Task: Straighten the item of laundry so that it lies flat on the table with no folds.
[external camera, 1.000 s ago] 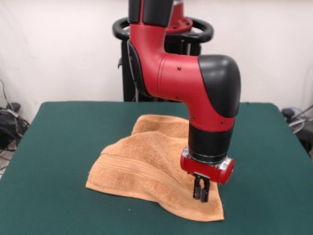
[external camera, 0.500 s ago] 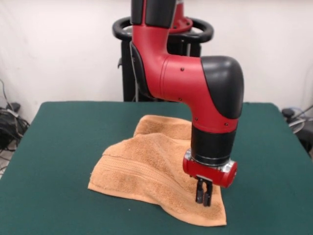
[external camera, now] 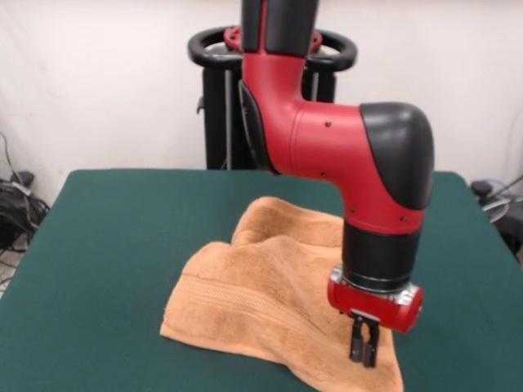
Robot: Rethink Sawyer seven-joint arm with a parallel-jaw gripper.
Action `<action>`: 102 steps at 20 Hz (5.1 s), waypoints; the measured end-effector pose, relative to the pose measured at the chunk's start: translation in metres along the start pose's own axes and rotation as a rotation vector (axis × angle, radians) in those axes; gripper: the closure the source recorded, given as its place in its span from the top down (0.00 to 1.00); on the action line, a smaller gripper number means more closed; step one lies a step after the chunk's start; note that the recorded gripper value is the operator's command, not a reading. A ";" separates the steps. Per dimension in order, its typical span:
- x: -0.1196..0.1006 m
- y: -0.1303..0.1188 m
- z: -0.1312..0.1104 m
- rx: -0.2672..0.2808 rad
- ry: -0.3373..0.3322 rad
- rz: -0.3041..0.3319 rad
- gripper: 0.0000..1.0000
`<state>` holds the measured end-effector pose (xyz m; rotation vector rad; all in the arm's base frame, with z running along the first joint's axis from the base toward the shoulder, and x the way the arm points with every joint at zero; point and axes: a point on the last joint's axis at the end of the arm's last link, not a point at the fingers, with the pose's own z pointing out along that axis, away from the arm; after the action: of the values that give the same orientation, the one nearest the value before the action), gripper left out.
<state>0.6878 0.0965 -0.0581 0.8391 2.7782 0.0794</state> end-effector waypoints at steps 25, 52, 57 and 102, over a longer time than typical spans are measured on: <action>-0.001 0.027 0.005 -0.031 -0.033 0.035 0.00; 0.017 0.074 0.006 -0.060 -0.022 0.145 0.00; 0.027 0.072 0.002 -0.009 -0.043 0.086 1.00; -0.008 0.066 -0.412 0.252 0.221 0.067 1.00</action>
<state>0.6304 0.1540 0.3512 1.0413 3.0093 -0.1808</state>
